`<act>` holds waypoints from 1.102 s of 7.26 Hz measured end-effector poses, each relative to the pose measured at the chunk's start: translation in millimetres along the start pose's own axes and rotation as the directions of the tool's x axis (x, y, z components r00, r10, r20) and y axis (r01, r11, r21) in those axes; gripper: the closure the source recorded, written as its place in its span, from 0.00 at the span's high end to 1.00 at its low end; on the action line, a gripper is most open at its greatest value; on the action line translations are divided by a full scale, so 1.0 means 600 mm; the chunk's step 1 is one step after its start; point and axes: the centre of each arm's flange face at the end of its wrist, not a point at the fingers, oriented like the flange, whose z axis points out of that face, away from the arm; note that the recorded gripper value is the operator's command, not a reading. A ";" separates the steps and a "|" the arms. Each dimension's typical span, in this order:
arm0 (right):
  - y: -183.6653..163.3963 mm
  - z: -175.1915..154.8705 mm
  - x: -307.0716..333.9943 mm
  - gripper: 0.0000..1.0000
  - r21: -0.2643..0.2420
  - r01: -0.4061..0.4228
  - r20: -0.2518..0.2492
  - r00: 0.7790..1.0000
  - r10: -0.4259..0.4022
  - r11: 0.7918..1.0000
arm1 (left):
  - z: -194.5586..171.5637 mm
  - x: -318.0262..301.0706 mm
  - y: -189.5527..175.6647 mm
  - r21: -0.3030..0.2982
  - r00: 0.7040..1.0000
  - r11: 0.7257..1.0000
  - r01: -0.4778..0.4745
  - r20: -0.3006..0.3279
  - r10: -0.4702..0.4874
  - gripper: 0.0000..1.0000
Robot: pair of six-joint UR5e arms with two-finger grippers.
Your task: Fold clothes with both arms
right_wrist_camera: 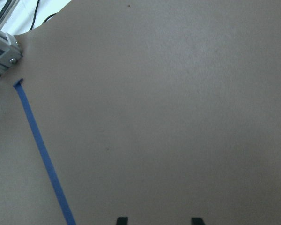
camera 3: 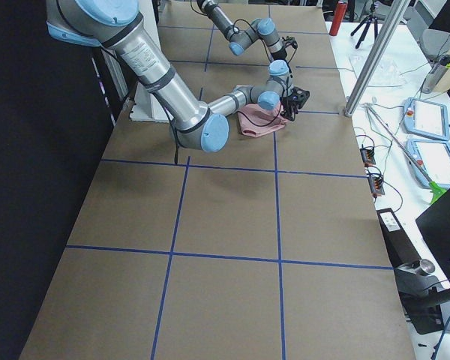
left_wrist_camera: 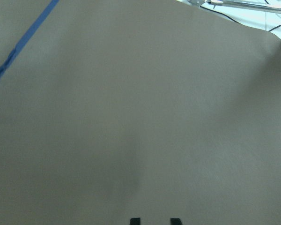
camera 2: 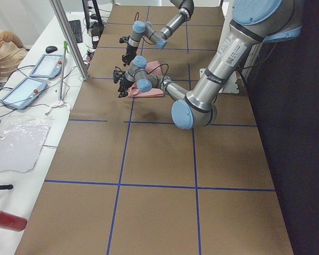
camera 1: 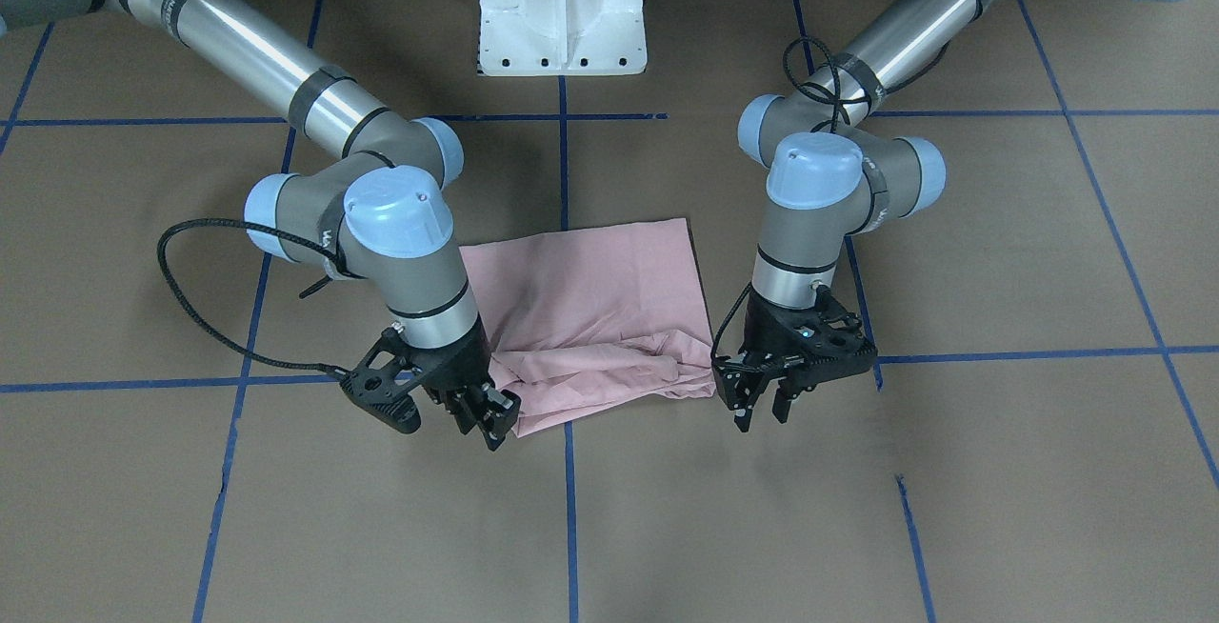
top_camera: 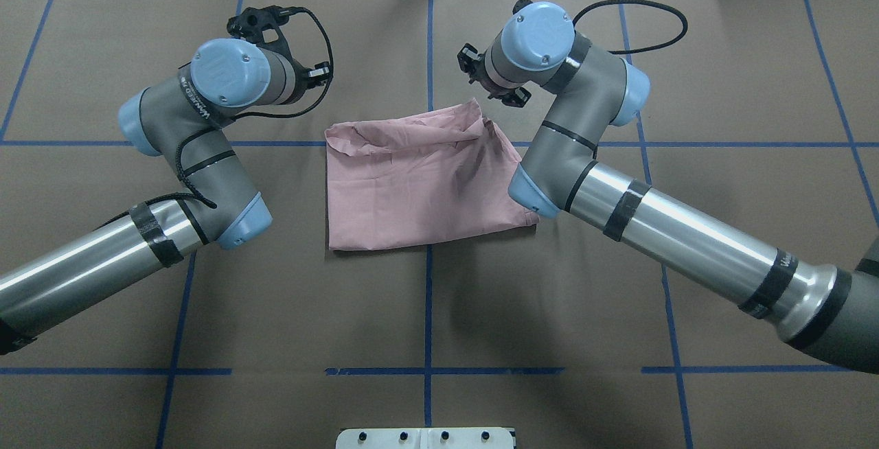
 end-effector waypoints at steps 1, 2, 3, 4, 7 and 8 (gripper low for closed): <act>-0.042 -0.007 0.016 1.00 -0.016 0.027 0.003 1.000 -0.027 1.000 | -0.008 -0.003 -0.006 0.007 1.000 1.000 -0.010 -0.017 0.010 0.63; -0.077 -0.027 0.033 1.00 -0.038 0.041 0.012 0.999 -0.041 0.998 | -0.021 -0.009 -0.012 0.002 0.999 1.000 -0.015 -0.036 0.015 0.63; -0.121 -0.053 0.052 1.00 -0.079 0.045 0.018 0.999 -0.044 0.996 | -0.043 -0.030 -0.028 -0.032 0.998 0.999 -0.027 -0.064 0.025 0.63; -0.177 -0.080 0.086 1.00 -0.119 0.060 0.020 0.998 -0.058 0.991 | -0.073 -0.060 -0.059 -0.078 0.994 0.995 -0.063 -0.097 0.056 0.63; -0.397 -0.163 0.318 1.00 -0.172 0.272 -0.004 0.961 -0.277 0.947 | -0.158 -0.274 -0.208 -0.166 0.927 0.919 -0.358 -0.178 0.329 0.63; -0.464 -0.190 0.405 1.00 -0.181 0.391 -0.027 0.915 -0.402 0.902 | -0.183 -0.370 -0.255 -0.167 0.889 0.879 -0.447 -0.186 0.417 0.63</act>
